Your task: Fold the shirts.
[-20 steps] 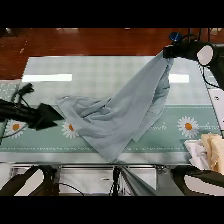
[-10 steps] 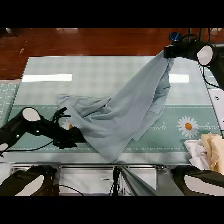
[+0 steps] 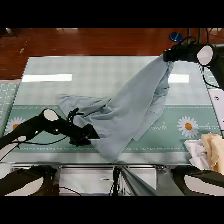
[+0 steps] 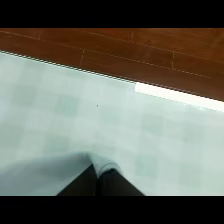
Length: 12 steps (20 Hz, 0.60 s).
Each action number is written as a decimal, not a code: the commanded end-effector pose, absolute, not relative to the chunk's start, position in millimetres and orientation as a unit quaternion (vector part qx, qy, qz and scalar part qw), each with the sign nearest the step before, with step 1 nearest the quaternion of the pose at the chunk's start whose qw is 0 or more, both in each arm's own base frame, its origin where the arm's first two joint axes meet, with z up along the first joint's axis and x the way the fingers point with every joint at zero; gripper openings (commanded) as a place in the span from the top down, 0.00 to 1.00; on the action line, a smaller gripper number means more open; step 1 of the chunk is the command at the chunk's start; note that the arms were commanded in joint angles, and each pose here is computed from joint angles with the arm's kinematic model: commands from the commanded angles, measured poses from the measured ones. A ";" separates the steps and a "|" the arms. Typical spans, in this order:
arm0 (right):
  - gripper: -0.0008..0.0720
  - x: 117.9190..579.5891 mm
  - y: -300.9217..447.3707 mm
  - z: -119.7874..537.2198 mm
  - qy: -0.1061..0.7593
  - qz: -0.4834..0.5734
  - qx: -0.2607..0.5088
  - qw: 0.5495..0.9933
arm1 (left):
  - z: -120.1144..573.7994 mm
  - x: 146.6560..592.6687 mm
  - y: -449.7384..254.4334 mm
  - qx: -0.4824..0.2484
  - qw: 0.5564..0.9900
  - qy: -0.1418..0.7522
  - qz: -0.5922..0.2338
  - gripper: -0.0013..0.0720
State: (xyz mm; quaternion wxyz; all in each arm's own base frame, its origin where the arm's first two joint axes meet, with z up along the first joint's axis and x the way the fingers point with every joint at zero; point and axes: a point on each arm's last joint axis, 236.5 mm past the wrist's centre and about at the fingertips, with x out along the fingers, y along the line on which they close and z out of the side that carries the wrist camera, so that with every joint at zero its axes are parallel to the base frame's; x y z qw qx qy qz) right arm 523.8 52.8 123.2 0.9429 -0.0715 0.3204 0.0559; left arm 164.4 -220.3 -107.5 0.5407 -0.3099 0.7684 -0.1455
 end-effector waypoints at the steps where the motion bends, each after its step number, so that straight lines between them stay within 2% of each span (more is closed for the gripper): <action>1: 0.96 521.7 53.0 121.0 0.326 0.056 -0.072 0.941 | -133.7 167.1 -216.5 -0.298 0.546 0.773 -0.122 0.15; 4: 0.96 521.8 53.1 121.1 0.326 0.056 -0.071 0.941 | -138.1 164.7 -216.8 -0.303 0.527 0.786 -0.111 0.23; 5: 0.96 521.7 54.0 121.0 0.326 0.057 -0.068 0.941 | -138.2 165.0 -216.9 -0.306 0.526 0.786 -0.108 0.34; 6: 0.96 521.6 54.4 121.0 0.327 0.057 -0.066 0.941 | -138.2 166.4 -217.9 -0.311 0.525 0.786 -0.105 0.53; 8: 0.96 521.4 55.9 120.9 0.327 0.059 -0.062 0.941 | -136.8 169.4 -220.7 -0.317 0.523 0.784 -0.106 0.77; 9: 0.96 521.2 56.1 120.7 0.327 0.059 -0.061 0.941 | -135.8 171.6 -221.3 -0.313 0.527 0.782 -0.113 0.87; 10: 0.96 521.0 56.4 120.5 0.328 0.060 -0.060 0.941 | -132.9 173.9 -223.0 -0.302 0.533 0.779 -0.133 0.94; 12: 0.96 519.0 56.0 118.5 0.334 0.060 -0.060 0.939 | -119.8 184.0 -228.7 -0.288 0.544 0.769 -0.172 0.96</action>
